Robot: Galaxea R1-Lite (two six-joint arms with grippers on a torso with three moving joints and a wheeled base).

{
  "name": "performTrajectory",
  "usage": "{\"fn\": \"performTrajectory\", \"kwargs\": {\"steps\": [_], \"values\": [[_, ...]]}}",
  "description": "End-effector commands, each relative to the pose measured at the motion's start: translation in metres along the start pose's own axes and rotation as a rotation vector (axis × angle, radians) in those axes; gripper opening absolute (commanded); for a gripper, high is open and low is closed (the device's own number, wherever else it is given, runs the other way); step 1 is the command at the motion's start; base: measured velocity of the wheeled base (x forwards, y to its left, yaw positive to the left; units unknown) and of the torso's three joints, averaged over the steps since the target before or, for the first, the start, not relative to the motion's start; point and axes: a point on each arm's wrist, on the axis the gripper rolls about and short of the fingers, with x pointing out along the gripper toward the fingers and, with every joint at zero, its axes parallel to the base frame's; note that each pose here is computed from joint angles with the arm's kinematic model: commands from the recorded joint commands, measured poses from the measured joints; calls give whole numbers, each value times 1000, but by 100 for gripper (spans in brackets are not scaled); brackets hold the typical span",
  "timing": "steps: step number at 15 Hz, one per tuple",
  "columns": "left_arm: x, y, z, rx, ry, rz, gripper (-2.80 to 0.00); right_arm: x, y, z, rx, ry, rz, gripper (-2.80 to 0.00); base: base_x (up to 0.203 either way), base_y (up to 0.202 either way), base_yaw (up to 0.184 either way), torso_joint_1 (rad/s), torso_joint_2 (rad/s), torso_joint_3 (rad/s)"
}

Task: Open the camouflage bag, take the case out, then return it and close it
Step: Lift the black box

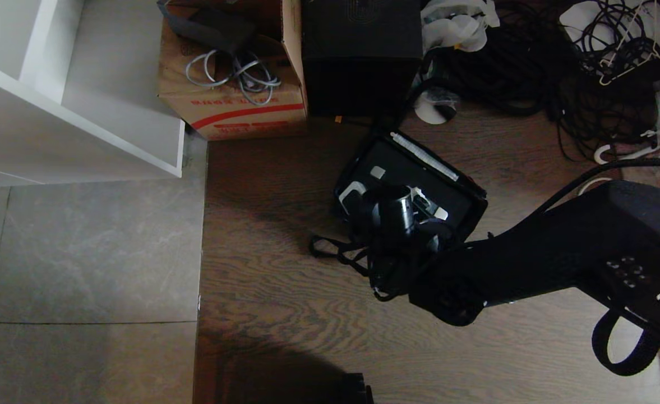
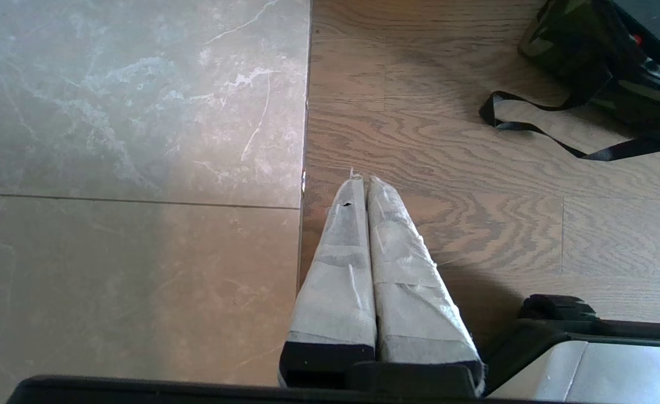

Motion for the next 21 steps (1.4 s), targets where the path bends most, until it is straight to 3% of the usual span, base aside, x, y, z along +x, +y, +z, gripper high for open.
{"fn": "performTrajectory", "kwargs": {"steps": [1,3,5,6,7,8,9,10,11,12,13,15,16,19,21], "values": [[0,0,0,-1,-1,1,-280,-6,-19,-5,56,58,201,0,0,0,0,0,0,0],[0,0,0,-1,-1,1,-280,-24,-44,-2,277,76,634,0,0,0,0,0,0,0],[0,0,0,-1,-1,1,-280,-53,-89,4,591,160,1024,0,0,0,0,0,0,0],[0,0,0,-1,-1,1,-280,-66,-104,2,698,219,1168,0,0,0,0,0,0,0],[0,0,0,-1,-1,1,-280,-75,-109,-6,737,273,1278,0,0,0,0,0,0,0],[0,0,0,-1,-1,1,-280,-77,-108,-11,760,279,1327,0,0,0,0,0,0,0],[0,0,0,-1,-1,1,-280,-75,-108,-7,791,209,1314,0,0,0,0,0,0,0],[0,0,0,-1,-1,1,-280,-70,-107,-3,799,144,1235,0,0,0,0,0,0,0],[0,0,0,-1,-1,1,-280,-63,-101,-3,738,92,1130,0,0,0,0,0,0,0],[0,0,0,-1,-1,1,-280,-56,-93,-6,632,73,983,0,0,0,0,0,0,0],[0,0,0,-1,-1,1,-280,-49,-83,-12,473,63,856,0,0,0,0,0,0,0],[0,0,0,-1,-1,1,-280,-40,-66,-22,196,56,694,0,0,0,0,0,0,0],[0,0,0,-1,-1,1,-280,-38,-59,-23,106,49,610,0,0,0,0,0,0,0],[0,0,0,-1,-1,1,-280,-37,-45,-26,-64,100,355,0,0,0,0,0,0,0],[0,0,0,-1,-1,1,-280,-37,-22,-25,-102,94,266,0,0,0,0,0,0,0]]}}
